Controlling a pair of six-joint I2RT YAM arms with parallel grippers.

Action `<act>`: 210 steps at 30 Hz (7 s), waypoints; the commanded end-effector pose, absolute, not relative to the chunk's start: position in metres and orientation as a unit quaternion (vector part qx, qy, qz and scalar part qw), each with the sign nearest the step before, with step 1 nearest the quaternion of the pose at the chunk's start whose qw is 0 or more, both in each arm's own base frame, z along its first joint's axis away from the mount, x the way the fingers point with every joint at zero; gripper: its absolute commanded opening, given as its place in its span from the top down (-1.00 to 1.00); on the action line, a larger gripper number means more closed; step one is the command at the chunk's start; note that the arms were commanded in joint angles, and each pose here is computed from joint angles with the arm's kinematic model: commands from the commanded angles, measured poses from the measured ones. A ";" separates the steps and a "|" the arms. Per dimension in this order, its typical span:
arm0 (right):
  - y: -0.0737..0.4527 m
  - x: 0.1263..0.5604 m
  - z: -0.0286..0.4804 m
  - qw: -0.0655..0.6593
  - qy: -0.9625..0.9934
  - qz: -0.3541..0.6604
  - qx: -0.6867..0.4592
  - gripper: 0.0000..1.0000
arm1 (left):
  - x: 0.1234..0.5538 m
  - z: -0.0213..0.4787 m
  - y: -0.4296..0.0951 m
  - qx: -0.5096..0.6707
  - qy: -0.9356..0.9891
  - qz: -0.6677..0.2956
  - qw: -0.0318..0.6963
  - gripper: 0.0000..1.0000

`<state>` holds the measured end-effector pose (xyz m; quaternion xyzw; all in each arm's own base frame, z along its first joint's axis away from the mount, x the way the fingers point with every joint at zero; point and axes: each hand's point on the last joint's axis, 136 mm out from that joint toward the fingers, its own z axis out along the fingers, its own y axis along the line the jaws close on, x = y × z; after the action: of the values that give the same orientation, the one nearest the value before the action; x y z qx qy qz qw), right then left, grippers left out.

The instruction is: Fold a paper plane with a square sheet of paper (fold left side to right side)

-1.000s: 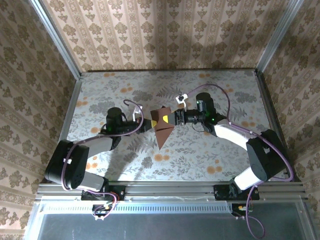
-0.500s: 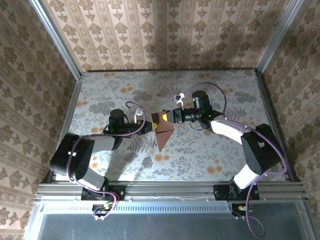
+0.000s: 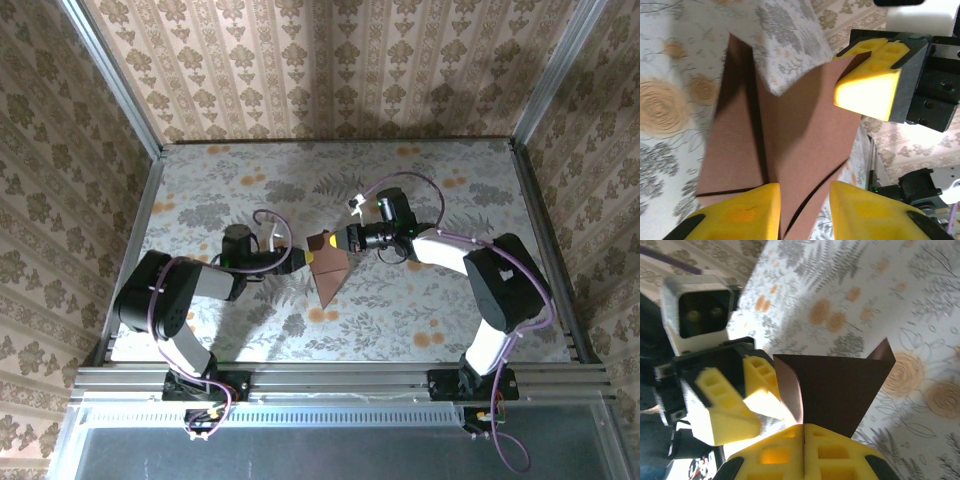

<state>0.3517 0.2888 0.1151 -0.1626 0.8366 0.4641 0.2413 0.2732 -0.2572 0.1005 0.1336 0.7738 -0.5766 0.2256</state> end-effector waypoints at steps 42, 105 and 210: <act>0.256 0.381 0.057 0.092 0.926 0.356 0.081 0.98 | 0.223 0.052 -0.328 0.458 0.847 -0.007 0.271 -0.20; 0.129 0.361 0.064 0.190 0.918 0.315 0.146 -0.07 | 0.241 0.057 -0.326 0.247 0.892 -0.315 0.211 1.00; 0.247 0.383 -0.005 0.135 0.937 0.315 0.072 0.12 | 0.282 0.047 -0.320 0.014 0.815 -0.562 0.138 0.57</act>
<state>0.3940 0.2548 0.0295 0.0702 0.9162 0.3606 0.1602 0.2782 -0.3257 0.0414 0.0055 0.8082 -0.5761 0.1218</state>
